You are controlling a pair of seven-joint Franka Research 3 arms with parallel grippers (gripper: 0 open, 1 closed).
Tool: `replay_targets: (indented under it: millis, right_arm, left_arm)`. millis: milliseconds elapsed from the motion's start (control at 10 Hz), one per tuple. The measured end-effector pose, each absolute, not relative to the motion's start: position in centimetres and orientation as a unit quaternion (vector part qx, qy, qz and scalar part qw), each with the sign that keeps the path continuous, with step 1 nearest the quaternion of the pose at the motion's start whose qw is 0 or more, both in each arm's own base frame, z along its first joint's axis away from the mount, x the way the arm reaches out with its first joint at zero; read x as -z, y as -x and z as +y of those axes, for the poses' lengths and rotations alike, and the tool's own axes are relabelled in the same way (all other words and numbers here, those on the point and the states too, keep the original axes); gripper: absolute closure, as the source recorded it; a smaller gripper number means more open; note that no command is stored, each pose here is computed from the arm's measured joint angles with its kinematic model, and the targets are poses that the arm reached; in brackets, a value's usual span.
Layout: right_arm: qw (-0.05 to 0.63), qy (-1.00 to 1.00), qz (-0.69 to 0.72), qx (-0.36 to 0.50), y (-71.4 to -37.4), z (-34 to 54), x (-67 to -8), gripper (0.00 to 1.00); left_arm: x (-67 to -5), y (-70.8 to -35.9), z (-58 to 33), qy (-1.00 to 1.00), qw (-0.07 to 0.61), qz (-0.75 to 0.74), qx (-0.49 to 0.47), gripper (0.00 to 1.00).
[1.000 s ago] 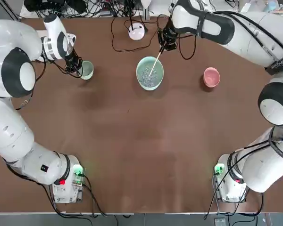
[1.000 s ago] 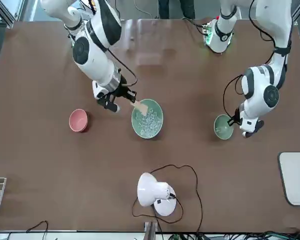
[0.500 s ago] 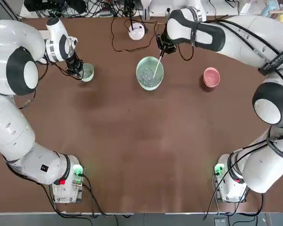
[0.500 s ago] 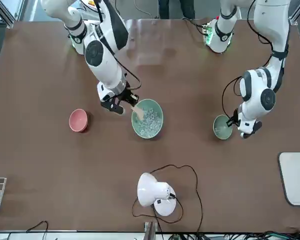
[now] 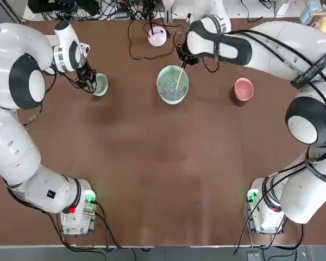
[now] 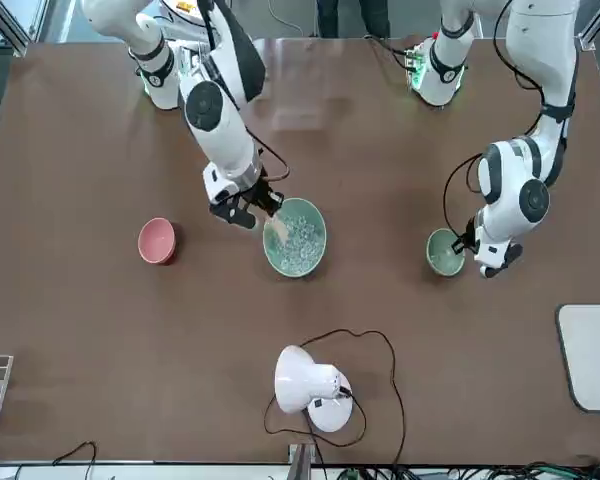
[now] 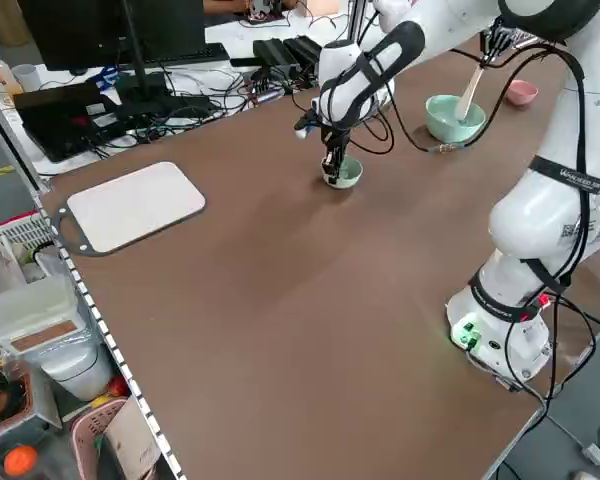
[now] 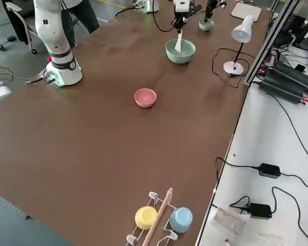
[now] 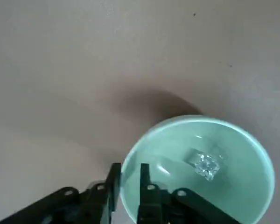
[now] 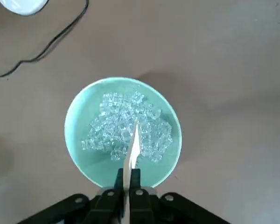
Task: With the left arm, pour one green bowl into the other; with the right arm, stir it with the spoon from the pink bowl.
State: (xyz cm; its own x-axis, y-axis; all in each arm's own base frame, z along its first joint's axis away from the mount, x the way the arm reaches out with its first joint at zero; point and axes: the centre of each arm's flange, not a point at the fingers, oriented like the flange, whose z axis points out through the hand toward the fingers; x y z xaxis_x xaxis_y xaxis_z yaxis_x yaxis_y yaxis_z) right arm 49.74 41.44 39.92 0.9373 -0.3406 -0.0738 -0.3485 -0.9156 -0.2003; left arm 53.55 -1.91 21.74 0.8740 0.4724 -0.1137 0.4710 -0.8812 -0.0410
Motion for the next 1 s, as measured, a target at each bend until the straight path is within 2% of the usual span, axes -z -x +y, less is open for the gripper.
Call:
replay_targets:
  millis: [100,200,400,600,700,1000]
  right_arm:
    - [0.101,0.980,0.172,-0.019,-49.2,42.2,-39.5,0.94]
    - [0.098,0.980,0.172,-0.021,-48.6,42.9,-39.2,0.94]
    - [0.097,0.979,0.180,-0.021,-47.4,44.5,-39.0,0.94]
    - [0.114,0.971,0.211,-0.009,-47.4,46.0,-39.9,0.94]
    - [0.120,0.967,0.225,-0.004,-48.0,46.7,-40.1,0.94]
    - [0.119,0.962,0.247,0.007,-50.5,46.3,-39.5,0.94]
  left_arm:
    - [-21.8,-53.6,-2.0,0.968,0.006,-0.243,-0.060,0.64]
    - [-22.3,-54.0,-2.1,0.968,0.004,-0.243,-0.062,0.60]
    - [-25.9,-55.8,-2.7,0.967,-0.002,-0.237,-0.094,0.33]
    - [-33.2,-58.6,-2.7,0.968,-0.008,-0.225,-0.107,0.04]
    - [-37.5,-59.9,-2.3,0.970,-0.011,-0.221,-0.100,0.00]
    - [-47.5,-62.5,-1.9,0.975,-0.027,-0.213,-0.052,0.00]
